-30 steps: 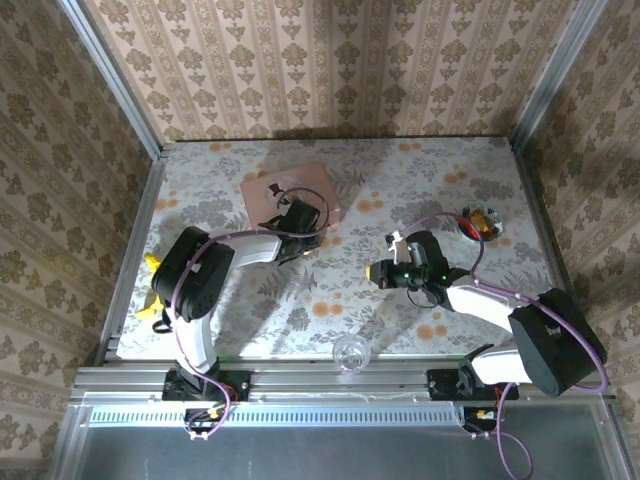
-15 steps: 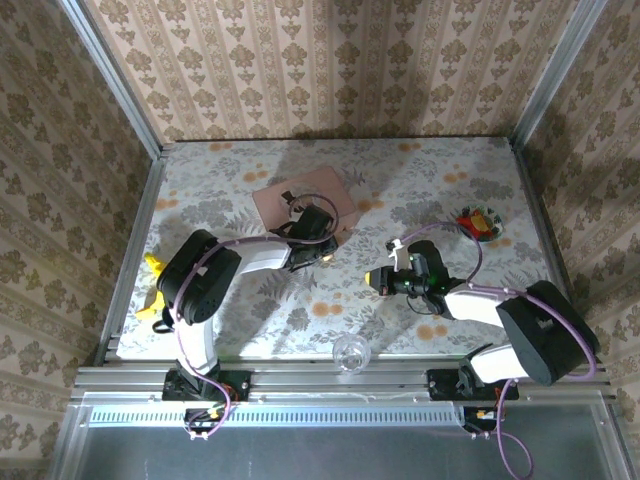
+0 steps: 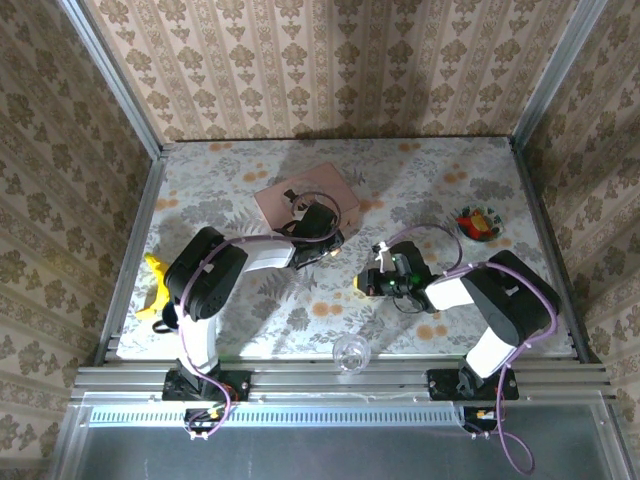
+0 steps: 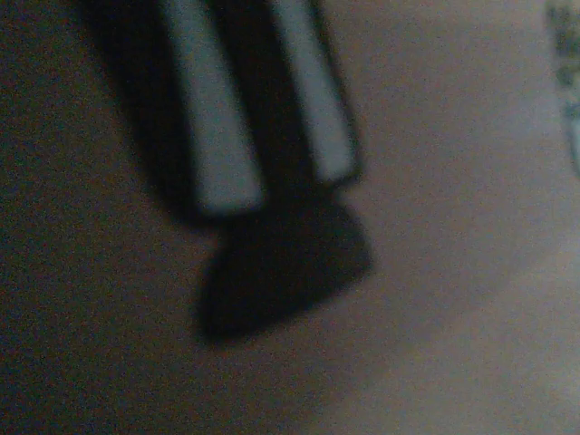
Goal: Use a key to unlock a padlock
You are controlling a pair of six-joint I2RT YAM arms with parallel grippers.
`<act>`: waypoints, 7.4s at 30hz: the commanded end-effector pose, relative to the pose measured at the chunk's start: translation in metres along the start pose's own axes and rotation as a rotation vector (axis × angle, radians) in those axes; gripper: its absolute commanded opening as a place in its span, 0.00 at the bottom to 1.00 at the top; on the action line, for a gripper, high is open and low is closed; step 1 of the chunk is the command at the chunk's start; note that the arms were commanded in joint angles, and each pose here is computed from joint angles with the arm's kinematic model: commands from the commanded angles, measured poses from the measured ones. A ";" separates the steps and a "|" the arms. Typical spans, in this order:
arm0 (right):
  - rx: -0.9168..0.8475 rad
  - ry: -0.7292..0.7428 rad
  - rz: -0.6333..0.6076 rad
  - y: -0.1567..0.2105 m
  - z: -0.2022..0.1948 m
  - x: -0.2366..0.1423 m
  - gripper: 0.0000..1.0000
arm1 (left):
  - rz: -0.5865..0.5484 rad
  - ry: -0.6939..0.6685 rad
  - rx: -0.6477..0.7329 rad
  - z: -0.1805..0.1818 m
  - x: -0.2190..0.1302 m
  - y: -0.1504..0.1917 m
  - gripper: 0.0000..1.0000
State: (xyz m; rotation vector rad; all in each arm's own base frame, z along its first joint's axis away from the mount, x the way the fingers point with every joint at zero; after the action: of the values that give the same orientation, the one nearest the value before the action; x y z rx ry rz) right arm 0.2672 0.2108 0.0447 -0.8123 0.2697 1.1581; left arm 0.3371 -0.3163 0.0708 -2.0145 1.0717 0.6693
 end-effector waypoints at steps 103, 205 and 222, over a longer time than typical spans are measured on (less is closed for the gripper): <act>0.098 -0.209 -0.080 -0.060 0.024 0.033 0.00 | 0.080 0.128 -0.082 -0.017 0.003 0.005 0.00; 0.129 -0.314 -0.068 -0.107 0.043 0.032 0.00 | 0.169 0.351 -0.024 -0.006 -0.004 0.031 0.00; 0.193 -0.418 -0.043 -0.124 0.045 0.026 0.00 | 0.250 0.497 -0.057 0.005 -0.002 0.050 0.00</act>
State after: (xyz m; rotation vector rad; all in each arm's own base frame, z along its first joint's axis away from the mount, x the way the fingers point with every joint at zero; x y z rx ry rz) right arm 0.3437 0.2342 0.0674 -0.3307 0.2557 1.2878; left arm 0.3440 -0.3085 0.0818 -2.2119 1.2136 0.1824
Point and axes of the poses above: each hand's point on the last joint's axis, 136 mm out from that joint toward the fingers, its own x axis out along the fingers, its own z axis along the line the jaws close on, y = z × x, the point moved 4 cm from there along -x, back along the fingers, and after that the axes turned 3 degrees about x, right-handed, at the moved point
